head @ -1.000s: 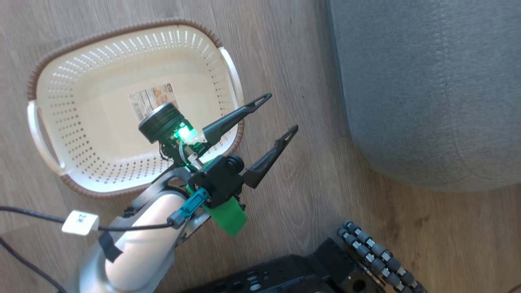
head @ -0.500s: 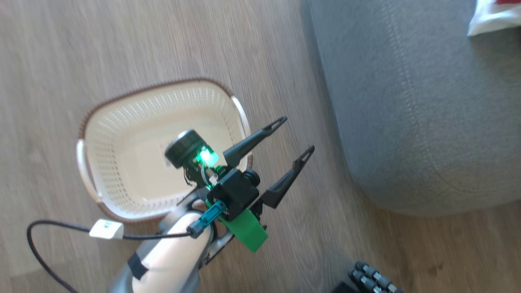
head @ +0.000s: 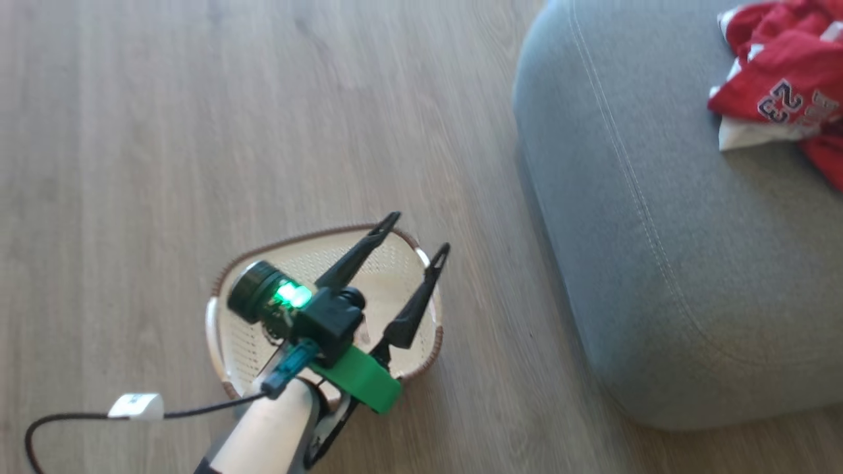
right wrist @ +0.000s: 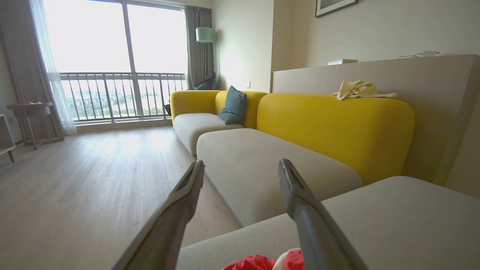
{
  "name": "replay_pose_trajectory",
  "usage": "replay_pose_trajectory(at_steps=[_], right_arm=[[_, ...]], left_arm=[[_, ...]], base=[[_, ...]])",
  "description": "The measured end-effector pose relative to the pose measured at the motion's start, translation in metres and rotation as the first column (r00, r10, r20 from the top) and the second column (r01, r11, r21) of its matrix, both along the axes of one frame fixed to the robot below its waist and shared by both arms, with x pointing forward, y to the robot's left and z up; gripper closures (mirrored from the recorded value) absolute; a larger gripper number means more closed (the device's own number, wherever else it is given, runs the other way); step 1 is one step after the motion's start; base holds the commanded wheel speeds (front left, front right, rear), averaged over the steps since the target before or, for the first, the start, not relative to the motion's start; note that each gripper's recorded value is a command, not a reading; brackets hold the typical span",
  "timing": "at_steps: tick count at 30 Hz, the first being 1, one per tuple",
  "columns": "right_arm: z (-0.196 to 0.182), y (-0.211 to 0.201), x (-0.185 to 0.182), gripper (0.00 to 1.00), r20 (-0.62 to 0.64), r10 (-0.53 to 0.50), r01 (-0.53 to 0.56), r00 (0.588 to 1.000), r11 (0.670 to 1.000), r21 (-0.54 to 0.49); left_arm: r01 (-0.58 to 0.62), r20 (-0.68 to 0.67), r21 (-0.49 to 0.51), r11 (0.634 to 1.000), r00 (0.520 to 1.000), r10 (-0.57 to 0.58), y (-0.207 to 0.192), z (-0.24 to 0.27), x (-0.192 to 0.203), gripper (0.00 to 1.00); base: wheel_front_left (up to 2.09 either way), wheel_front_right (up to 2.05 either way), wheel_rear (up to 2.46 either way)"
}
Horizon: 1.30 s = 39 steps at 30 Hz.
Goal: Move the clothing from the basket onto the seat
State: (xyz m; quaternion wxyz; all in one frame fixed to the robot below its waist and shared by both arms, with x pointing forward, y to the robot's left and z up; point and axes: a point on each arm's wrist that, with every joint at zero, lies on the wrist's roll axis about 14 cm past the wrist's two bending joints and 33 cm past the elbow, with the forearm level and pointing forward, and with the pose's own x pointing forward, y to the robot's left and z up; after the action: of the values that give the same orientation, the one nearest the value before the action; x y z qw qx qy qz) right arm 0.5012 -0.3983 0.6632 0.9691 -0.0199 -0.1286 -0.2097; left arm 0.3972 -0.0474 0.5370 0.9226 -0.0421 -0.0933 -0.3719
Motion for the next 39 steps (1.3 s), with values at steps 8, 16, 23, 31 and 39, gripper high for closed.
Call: replay_pose_trajectory(at_steps=[8,16,23,31,39], right_arm=[[0.025,0.105,-0.019,0.0,0.188,0.347,-0.342,0.919,0.938,-0.06],[0.01,0.195,-0.038,0.0,0.179,0.586,-0.579,0.791,0.81,-0.092],[-0.037,0.249,-0.054,0.0,0.119,0.684,-0.69,0.719,0.724,0.004],[-0.098,0.28,-0.079,0.0,0.042,0.709,-0.705,0.704,0.692,0.156],[-0.142,0.27,-0.099,0.0,-0.029,0.635,-0.609,0.772,0.752,0.252]], left_arm=[[-0.293,0.028,-0.009,0.956,0.956,0.293,0.08,0.018,0.006,0.0],[-0.57,0.041,-0.027,0.821,0.82,0.571,0.162,0.028,0.002,0.0],[-0.705,0.013,-0.02,0.709,0.709,0.705,0.206,0.02,-0.014,0.0],[-0.748,-0.074,-0.022,0.664,0.663,0.745,0.228,0.001,-0.035,0.0],[-0.673,-0.11,0.011,0.74,0.735,0.67,0.206,-0.017,-0.043,0.0]], base=[[0.0,0.0,0.0],[0.0,0.0,0.0],[0.0,0.0,0.0],[0.0,0.0,0.0],[0.0,0.0,0.0]])
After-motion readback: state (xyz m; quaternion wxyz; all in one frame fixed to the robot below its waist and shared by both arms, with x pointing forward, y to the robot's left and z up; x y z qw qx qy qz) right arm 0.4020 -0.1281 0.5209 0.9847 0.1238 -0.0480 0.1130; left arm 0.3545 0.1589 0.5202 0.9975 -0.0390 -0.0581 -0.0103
